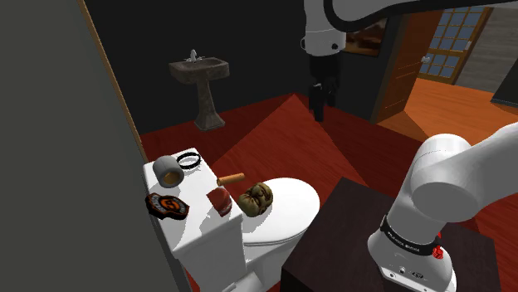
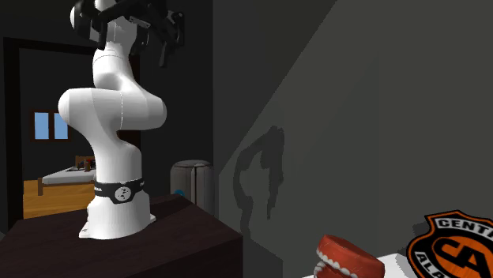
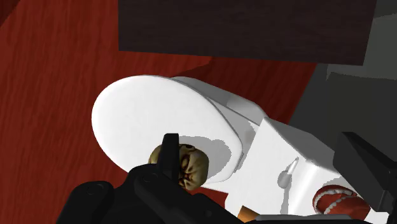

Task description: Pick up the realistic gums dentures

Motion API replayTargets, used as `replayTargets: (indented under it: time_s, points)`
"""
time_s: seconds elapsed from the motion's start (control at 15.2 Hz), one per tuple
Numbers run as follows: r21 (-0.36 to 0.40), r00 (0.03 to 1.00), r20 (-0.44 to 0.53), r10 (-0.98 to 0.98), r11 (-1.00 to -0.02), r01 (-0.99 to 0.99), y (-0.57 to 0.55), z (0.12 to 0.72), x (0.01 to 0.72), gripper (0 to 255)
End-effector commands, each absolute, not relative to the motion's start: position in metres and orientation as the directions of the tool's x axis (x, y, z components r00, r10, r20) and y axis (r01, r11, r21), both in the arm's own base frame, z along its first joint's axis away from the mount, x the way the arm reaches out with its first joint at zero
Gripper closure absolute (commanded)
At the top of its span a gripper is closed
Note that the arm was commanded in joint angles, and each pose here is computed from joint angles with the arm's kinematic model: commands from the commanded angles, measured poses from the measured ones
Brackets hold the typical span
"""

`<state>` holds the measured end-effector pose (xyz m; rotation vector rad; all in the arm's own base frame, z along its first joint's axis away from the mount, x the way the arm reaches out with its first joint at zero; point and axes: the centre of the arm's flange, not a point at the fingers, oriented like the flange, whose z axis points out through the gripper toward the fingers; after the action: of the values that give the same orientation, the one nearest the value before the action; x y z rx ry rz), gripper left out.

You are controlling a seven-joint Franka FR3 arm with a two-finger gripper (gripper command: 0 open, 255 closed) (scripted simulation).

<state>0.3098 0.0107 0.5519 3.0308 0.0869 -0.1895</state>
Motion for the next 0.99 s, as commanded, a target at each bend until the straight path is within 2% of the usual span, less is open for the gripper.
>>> replayTargets:
  time_s: [0.0,0.92]
  points:
    - [0.1,0.991,-0.127,0.05,-0.993,0.063,0.011,0.552,0.31,0]
    - [0.053,0.995,-0.093,0.043,-0.997,0.048,0.096,0.435,0.413,0]
